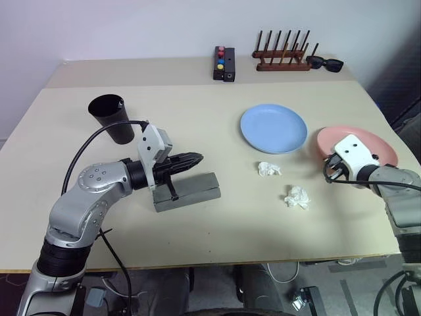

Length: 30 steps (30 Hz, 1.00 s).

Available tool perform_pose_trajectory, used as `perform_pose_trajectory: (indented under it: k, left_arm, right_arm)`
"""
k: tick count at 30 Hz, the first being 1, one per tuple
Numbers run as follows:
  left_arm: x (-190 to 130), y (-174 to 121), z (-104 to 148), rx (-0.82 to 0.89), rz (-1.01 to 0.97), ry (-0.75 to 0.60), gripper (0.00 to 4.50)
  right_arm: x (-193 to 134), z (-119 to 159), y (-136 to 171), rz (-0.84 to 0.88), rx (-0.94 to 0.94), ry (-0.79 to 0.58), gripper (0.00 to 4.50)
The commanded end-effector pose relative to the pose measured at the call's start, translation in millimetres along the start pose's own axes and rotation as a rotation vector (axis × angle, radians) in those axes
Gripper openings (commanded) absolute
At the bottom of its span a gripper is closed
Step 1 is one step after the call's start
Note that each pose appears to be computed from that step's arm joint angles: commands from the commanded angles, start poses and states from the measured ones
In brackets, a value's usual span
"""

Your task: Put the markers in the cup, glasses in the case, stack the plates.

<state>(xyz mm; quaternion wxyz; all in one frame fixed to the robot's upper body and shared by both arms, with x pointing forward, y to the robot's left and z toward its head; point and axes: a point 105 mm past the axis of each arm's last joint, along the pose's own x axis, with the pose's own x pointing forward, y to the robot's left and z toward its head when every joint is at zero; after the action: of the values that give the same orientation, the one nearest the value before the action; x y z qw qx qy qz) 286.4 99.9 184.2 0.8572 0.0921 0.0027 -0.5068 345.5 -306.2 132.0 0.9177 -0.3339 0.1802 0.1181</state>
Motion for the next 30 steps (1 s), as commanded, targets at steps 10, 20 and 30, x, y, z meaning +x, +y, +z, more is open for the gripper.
perform_pose_trajectory:
  k: [10, 20, 30]
  left_arm:
    - [-10, 8, 4, 0.048, 0.045, -0.027, 0.00]
    - [-15, 11, -5, 0.051, 0.069, -0.034, 0.00]
    - [-17, 4, -8, 0.038, 0.069, -0.049, 0.00]
  right_arm:
    - [-4, 123, 42, 0.208, -0.068, -0.509, 0.03]
    - [38, 135, 79, 0.321, -0.051, -0.528, 0.03]
    - [32, 137, 69, 0.292, -0.117, -0.561, 2.39]
